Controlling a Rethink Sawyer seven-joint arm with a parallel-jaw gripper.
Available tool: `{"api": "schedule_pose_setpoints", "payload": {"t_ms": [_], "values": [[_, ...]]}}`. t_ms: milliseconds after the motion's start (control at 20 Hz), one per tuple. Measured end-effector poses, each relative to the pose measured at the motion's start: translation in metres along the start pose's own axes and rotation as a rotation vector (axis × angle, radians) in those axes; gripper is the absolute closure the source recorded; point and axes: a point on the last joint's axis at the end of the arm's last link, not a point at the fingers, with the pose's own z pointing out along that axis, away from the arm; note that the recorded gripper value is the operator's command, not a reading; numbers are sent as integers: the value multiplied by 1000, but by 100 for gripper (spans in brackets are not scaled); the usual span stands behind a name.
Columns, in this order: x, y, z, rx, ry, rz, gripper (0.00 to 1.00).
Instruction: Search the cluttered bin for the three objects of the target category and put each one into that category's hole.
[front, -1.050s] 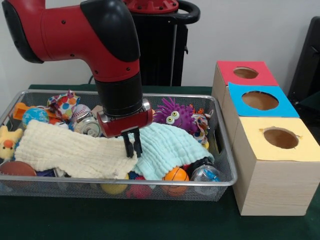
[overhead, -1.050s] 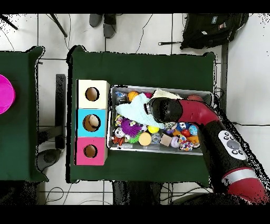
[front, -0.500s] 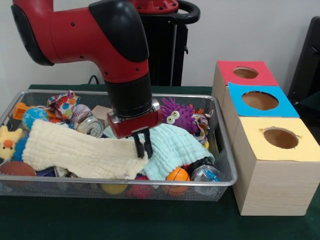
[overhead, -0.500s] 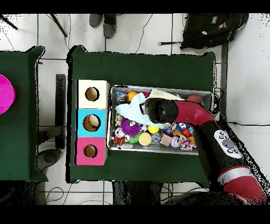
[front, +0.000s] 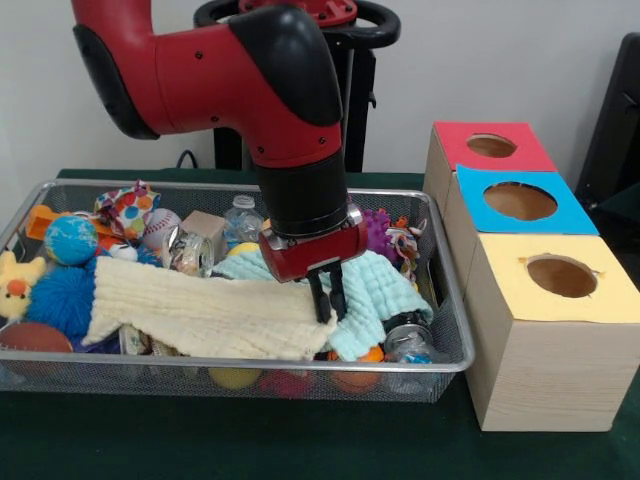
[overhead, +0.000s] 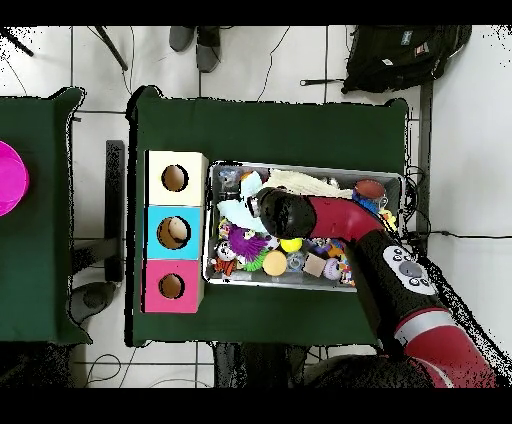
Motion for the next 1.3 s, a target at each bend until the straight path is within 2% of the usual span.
{"api": "schedule_pose_setpoints", "payload": {"t_ms": [250, 300, 950, 1300], "values": [[0, 8, 3, 5, -11, 23, 100], [-1, 13, 3, 7, -16, 31, 0], [-3, 18, 1, -3, -22, 74, 0], [-3, 27, -16, 1, -16, 75, 0]]}}
